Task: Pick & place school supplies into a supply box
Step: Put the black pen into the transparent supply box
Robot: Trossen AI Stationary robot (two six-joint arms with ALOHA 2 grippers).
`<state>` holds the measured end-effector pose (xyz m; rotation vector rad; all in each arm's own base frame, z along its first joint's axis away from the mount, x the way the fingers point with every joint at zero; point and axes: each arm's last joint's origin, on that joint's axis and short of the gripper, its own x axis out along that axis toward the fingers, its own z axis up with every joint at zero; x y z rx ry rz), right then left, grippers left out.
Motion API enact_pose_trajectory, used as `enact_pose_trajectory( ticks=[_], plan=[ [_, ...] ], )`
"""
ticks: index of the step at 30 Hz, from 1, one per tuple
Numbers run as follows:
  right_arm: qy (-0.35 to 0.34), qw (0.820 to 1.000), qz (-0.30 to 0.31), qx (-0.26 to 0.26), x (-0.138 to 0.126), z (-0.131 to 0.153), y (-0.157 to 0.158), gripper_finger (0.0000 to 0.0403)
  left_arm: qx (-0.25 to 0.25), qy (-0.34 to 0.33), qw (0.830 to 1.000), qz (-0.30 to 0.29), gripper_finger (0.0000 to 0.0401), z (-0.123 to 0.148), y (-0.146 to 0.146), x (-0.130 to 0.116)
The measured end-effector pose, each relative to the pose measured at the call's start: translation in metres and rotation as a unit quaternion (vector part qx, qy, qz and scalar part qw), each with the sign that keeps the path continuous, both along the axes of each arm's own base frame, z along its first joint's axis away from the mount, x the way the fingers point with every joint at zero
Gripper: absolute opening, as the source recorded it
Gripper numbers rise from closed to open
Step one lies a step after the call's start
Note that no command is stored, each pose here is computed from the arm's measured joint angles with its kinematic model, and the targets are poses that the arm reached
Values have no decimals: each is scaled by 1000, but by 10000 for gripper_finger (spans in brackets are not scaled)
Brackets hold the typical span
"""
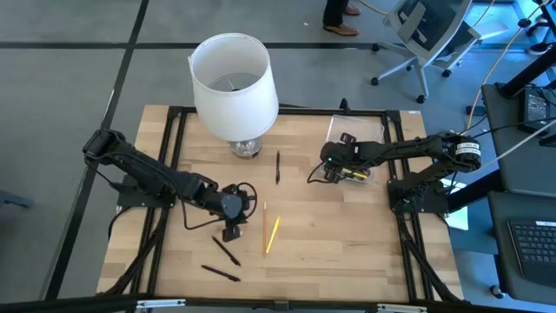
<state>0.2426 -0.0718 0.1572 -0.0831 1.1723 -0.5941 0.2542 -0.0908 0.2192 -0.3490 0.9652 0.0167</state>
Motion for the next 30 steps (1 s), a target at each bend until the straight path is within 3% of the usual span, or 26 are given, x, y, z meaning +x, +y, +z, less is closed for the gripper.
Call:
enact_pose_trajectory(
  ticks=[7,22,30],
  plan=[
    [-2,1000,12,-6,2,1,0,172,45,-3,997,-66,49,-2,-9,-4],
    [-6,1000,12,-7,2,1,-1,172,57,-15,996,-63,49,-1,-11,-3],
    [-6,1000,12,-7,2,1,-1,172,83,-23,995,-43,107,-1,-9,-3]
  ],
)
